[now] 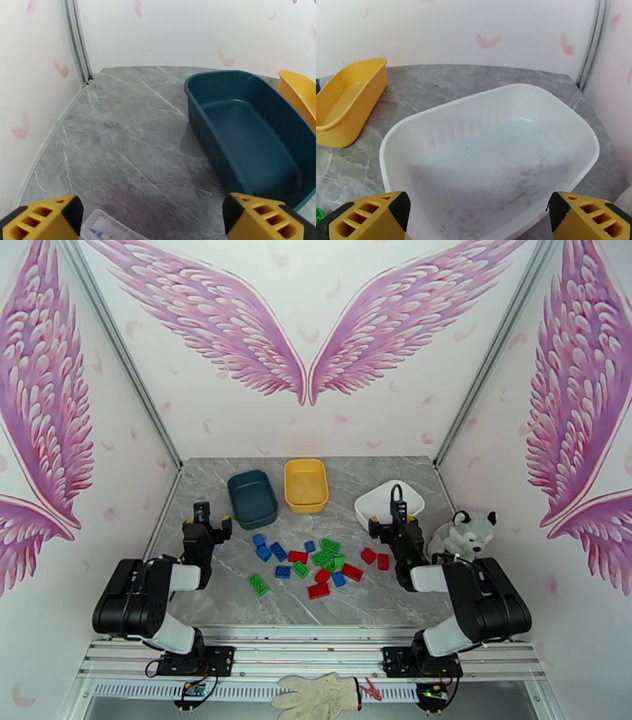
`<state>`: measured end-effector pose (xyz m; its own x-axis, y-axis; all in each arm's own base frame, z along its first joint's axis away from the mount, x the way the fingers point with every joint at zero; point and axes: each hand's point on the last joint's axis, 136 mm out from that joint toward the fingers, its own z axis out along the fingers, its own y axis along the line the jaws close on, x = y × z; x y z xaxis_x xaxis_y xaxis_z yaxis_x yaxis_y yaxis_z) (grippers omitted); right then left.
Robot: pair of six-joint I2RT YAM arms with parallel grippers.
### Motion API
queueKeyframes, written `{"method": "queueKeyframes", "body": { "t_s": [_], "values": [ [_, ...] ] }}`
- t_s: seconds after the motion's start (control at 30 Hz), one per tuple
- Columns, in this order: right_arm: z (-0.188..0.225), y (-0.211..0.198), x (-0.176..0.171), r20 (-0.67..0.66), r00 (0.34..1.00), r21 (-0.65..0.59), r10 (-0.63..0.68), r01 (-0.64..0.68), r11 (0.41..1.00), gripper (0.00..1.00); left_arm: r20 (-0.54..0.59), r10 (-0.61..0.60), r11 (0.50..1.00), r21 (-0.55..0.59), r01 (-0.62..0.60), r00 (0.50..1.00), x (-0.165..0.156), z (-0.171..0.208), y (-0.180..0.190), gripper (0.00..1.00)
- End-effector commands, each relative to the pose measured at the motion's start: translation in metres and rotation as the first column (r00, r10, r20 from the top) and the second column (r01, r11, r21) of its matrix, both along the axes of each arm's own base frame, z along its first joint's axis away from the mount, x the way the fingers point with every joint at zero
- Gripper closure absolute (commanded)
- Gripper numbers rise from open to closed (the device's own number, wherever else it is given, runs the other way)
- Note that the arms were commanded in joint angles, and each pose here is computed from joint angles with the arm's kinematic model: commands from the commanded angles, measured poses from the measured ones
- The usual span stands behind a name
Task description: Sort the legos into containers by color
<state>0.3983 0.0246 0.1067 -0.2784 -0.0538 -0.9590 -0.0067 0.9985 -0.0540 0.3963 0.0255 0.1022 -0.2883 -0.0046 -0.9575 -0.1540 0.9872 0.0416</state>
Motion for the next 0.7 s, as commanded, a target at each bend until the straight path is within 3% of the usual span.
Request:
{"method": "queueKeyframes", "body": {
  "t_s": [0.0,0.67],
  "values": [
    [0.0027,-0.0002,0.0047,0.004,1.0,0.008,0.003,-0.003,1.0,0.01,0.026,-0.013,1.0,-0.001,0.013,1.0,0.0047,0.012,-0.0014,0.01],
    [0.0018,-0.0001,0.0047,0.001,1.0,0.011,0.006,-0.006,1.0,0.01,0.031,-0.026,0.999,-0.023,0.027,0.999,0.0048,0.0123,-0.0002,0.01]
  ]
}}
